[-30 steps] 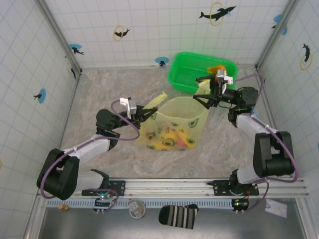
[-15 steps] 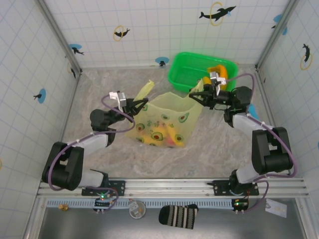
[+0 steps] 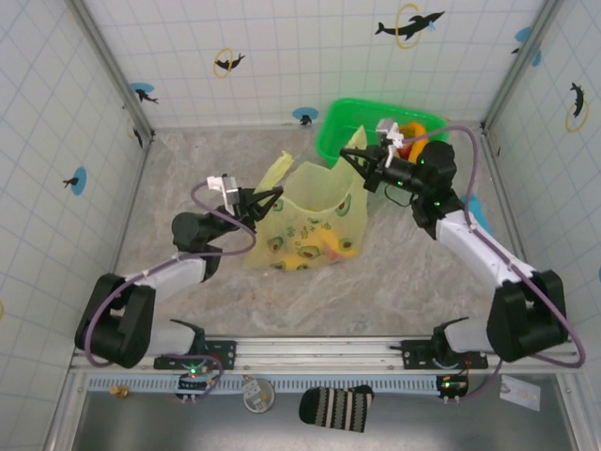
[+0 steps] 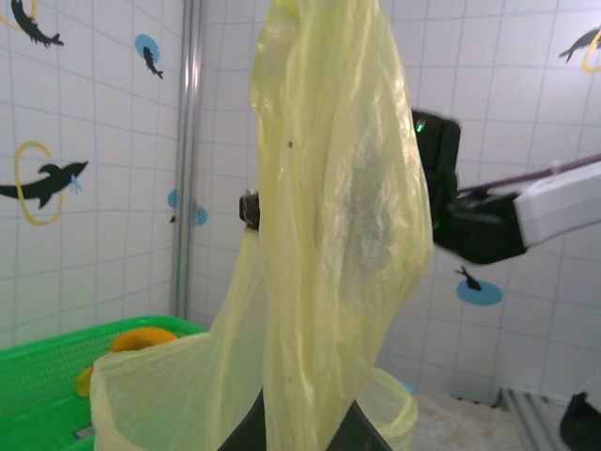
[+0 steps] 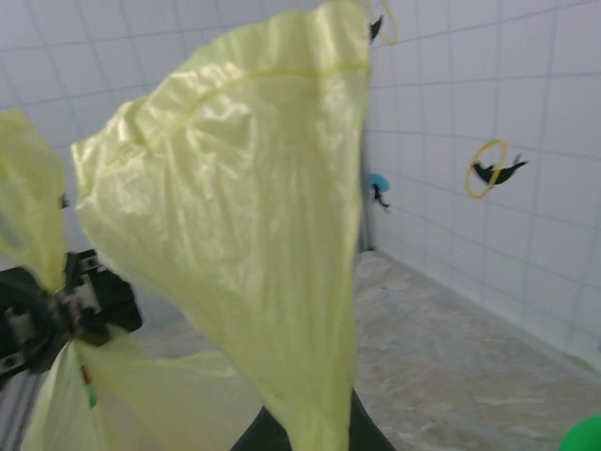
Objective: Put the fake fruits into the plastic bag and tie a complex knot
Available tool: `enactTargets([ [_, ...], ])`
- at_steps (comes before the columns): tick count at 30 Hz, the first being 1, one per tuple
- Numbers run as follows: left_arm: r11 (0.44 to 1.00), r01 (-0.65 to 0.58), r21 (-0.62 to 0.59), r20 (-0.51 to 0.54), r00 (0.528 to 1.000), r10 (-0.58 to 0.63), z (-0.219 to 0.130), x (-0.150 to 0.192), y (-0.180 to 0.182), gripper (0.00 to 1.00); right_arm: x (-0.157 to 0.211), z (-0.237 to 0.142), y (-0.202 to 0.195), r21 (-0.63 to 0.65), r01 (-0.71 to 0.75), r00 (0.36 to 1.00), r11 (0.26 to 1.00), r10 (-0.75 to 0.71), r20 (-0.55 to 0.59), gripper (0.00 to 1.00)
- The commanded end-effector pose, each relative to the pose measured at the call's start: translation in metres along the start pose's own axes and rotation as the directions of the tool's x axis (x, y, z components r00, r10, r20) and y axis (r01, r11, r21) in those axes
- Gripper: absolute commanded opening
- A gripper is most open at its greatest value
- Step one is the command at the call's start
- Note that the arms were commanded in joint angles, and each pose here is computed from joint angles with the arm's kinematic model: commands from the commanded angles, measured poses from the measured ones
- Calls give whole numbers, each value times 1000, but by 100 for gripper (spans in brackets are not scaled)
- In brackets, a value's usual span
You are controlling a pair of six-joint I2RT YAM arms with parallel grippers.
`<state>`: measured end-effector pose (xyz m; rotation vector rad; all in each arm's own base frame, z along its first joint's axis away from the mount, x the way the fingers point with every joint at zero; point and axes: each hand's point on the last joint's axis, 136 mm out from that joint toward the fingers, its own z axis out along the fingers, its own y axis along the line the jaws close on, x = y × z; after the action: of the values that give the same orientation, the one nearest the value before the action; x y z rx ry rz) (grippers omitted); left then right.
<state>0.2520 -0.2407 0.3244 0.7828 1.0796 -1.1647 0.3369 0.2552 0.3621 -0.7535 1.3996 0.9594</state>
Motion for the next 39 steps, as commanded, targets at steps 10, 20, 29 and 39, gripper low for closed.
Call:
enactTargets([
  [10,949,-204,-239,-121,976,179,2,15,25,0,29,-28,-10,541,-9,967,841,146,-210,0],
  [20,970,-188,-157,-135,977,168,3,23,21,0,46,-33,71,201,117,976,973,-75,-205,71],
  [29,989,-139,-47,-65,989,136,-4,11,14,0,1,-112,37,127,263,943,956,-283,174,84],
  [39,990,-139,-5,-57,989,138,-8,11,1,0,12,-94,23,-162,126,990,979,-115,76,78],
])
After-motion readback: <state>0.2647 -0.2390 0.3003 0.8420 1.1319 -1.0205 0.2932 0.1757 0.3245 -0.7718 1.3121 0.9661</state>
